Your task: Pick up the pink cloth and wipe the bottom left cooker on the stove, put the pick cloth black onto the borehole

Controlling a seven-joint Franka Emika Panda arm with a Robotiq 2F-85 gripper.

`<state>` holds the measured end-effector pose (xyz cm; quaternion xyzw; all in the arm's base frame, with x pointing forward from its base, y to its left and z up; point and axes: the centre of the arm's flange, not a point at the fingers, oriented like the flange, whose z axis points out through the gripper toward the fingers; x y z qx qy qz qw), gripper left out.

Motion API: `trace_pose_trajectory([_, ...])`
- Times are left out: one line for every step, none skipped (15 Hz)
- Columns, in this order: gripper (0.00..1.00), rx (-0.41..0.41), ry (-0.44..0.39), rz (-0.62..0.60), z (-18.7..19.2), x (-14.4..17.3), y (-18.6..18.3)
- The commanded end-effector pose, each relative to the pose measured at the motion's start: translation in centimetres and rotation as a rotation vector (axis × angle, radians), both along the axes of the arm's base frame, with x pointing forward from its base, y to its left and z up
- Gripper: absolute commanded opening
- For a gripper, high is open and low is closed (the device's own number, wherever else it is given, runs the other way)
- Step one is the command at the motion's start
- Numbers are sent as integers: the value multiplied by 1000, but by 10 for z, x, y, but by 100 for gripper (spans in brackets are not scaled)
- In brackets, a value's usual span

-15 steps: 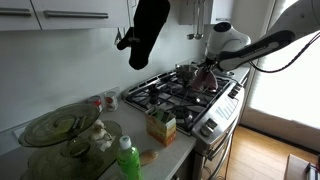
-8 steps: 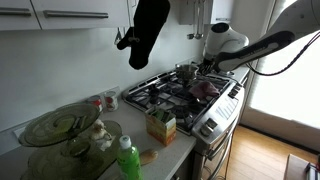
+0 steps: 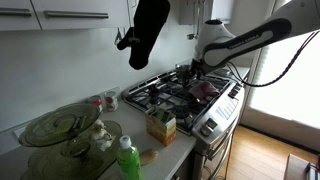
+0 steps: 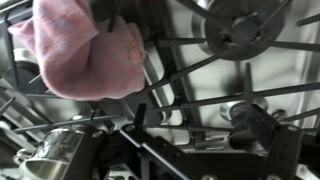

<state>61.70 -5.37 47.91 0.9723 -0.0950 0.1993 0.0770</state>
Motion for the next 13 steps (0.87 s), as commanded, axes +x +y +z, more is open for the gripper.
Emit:
trace_pose_trajectory([100,179,89,-36,2,-8,18])
trace_pose_trajectory([100,207,108,-50,2,-10,21])
trace_pose_trajectory([100,236,125,-59,2,-11,23])
trace_pose_trajectory([100,249,135,-67,2,-13,24])
trace_pose_trajectory([100,265,142,-71,3,-14,24])
trace_pose_trajectory([100,271,145,-73,4,-14,24])
trace_pose_trajectory([100,278,149,-71,4,-15,24])
trace_pose_trajectory([100,276,149,-70,4,-15,25])
trace_pose_trajectory([100,271,148,-69,4,-15,25])
trace_pose_trajectory([100,283,176,-68,5,-15,26])
trace_pose_trajectory([100,256,136,-74,1,-10,27])
trace_pose_trajectory([100,260,149,-76,1,-11,27])
trace_pose_trajectory([100,261,154,-76,1,-11,27])
